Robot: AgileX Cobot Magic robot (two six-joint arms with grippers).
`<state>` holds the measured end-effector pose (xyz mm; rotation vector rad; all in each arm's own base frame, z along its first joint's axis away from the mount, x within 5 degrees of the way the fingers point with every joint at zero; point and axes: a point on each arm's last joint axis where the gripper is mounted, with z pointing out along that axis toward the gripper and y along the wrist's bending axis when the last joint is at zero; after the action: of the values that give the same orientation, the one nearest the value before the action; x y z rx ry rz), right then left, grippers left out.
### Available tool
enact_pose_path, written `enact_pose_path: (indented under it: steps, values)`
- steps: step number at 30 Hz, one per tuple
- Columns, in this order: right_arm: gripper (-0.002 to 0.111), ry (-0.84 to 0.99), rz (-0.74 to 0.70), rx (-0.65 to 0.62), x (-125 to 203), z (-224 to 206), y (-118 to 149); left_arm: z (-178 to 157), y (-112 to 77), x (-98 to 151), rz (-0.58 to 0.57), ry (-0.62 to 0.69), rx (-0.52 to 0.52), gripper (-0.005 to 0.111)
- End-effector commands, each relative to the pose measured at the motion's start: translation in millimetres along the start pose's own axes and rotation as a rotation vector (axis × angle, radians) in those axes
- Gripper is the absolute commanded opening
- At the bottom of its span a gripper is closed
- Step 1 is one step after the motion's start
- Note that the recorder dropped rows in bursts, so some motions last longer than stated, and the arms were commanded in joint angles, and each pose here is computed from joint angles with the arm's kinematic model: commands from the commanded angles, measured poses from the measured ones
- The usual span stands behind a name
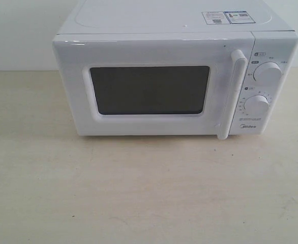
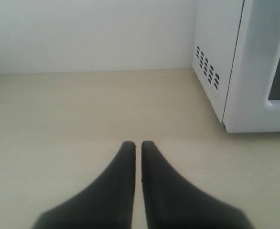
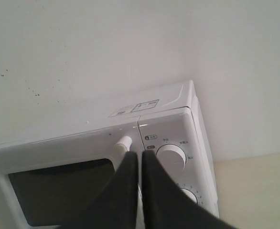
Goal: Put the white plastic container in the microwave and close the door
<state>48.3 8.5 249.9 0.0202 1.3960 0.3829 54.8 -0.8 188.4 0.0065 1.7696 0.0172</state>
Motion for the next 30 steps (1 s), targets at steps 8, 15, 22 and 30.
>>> enact_pose_path:
  steps: [8, 15, 22, 30]
  values:
    - [0.000, 0.012, -0.015, 0.020, 6.2, -0.1, -2.7, 0.1, 0.3, 1.1, -0.003, 0.000, -0.005, 0.004]
    - [0.000, 0.053, -0.054, -0.043, 18.6, 0.3, 0.8, 0.1, 0.3, 1.1, -0.003, 0.000, -0.005, 0.004]
    - [0.000, 0.177, -0.146, -0.034, 39.1, -0.8, -3.3, 0.1, 0.3, 1.1, -0.003, 0.000, -0.005, 0.004]
    - [0.000, 0.342, -0.151, -0.007, 58.2, -4.6, -8.1, 0.1, 0.3, 1.1, -0.003, 0.000, -0.005, 0.004]
